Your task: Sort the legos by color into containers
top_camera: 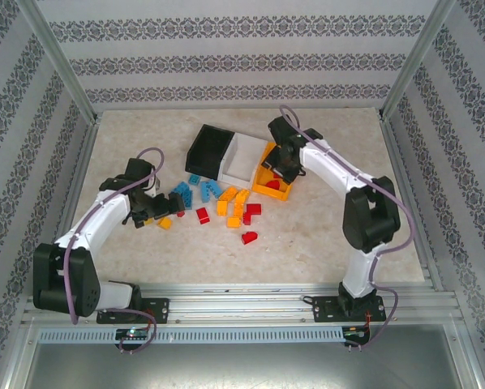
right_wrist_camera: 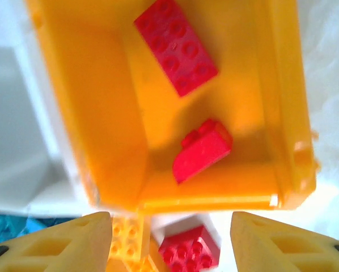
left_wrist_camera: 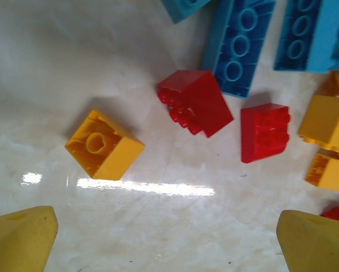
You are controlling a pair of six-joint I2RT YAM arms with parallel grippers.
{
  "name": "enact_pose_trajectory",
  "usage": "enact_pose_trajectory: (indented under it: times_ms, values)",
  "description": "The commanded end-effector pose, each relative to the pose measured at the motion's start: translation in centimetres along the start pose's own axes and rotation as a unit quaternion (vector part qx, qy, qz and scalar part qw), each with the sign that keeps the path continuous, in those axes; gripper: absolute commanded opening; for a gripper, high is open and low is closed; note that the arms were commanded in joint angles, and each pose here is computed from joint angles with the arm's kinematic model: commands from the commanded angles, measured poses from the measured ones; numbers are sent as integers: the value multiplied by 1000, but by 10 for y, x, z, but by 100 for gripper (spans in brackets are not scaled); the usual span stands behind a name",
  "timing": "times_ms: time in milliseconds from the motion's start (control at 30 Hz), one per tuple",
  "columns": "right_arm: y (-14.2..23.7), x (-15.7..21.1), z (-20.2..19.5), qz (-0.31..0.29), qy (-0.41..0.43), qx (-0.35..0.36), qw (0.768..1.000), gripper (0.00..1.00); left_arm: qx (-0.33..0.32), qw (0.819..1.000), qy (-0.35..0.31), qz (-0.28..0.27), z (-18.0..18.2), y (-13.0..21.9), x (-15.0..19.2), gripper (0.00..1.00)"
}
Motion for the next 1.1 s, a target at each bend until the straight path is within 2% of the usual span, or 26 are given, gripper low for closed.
enact_pose_trajectory:
  times_ms: [0, 167, 467, 800, 1067]
  values:
    - [15, 21, 1, -5, 13, -42, 999, 57, -20, 1000, 6, 11, 3, 3, -2, 99]
    - [27, 49, -14, 8, 32, -64, 997, 57, -26, 1000, -12, 11, -1, 1, -10, 99]
    - [24, 88, -43, 29, 33, -55, 998, 56, -79, 996, 0, 51, 8, -25, -14, 87]
    - [17, 94, -52, 29, 18, -44, 998, 54, -116, 991, -23, 66, 14, -40, -18, 73]
    - [5, 90, -40, 40, 18, -44, 998, 53, -124, 989, -22, 78, 22, -50, -11, 72]
Point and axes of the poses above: each hand's point on the last joint's axis, 136 mm out from that joint toward the fingers, its own y axis back along the fingers, its own z axis along the line the jaws close on, x = y × z, the point moved 10 cm from there along y, back along the fingers, and after that the axes turned 9 degrees about y, right-handed, at the moved point
